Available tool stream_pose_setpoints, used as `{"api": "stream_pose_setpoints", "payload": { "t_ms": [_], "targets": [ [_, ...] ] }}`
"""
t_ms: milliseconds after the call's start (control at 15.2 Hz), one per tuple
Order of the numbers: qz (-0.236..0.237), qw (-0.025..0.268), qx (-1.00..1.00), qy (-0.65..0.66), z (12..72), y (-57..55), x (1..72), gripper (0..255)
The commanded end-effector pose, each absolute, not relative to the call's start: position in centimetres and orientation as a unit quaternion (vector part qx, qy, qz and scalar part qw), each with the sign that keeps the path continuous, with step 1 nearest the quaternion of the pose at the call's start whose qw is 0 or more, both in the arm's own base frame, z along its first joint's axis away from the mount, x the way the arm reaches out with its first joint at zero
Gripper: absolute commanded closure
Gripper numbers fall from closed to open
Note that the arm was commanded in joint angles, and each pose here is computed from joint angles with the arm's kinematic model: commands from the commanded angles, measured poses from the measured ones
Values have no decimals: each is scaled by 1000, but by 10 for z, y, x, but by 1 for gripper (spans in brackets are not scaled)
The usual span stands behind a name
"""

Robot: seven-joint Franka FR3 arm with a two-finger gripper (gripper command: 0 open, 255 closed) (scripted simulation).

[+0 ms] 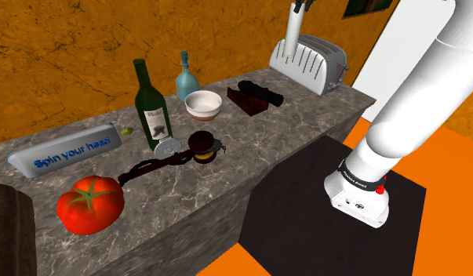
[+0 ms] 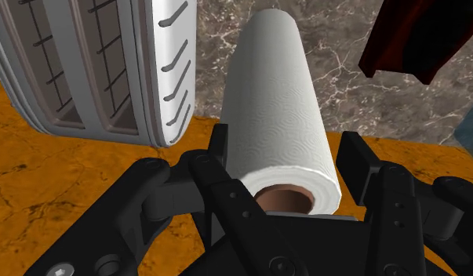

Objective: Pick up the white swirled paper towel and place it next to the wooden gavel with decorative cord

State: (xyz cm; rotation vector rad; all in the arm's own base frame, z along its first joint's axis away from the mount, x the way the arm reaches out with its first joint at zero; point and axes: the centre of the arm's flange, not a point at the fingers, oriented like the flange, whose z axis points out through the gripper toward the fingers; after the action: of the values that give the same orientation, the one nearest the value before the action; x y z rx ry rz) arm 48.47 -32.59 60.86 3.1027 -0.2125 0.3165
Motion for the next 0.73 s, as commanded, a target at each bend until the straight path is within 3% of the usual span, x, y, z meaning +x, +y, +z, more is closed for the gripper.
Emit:
{"api": "stream_pose_setpoints", "payload": {
  "t_ms": [0, 660],
  "targets": [
    [101, 8, 993, -68, 619, -325, 485, 255],
    [101, 8, 993, -68, 672, -325, 485, 255]
  ]
}}
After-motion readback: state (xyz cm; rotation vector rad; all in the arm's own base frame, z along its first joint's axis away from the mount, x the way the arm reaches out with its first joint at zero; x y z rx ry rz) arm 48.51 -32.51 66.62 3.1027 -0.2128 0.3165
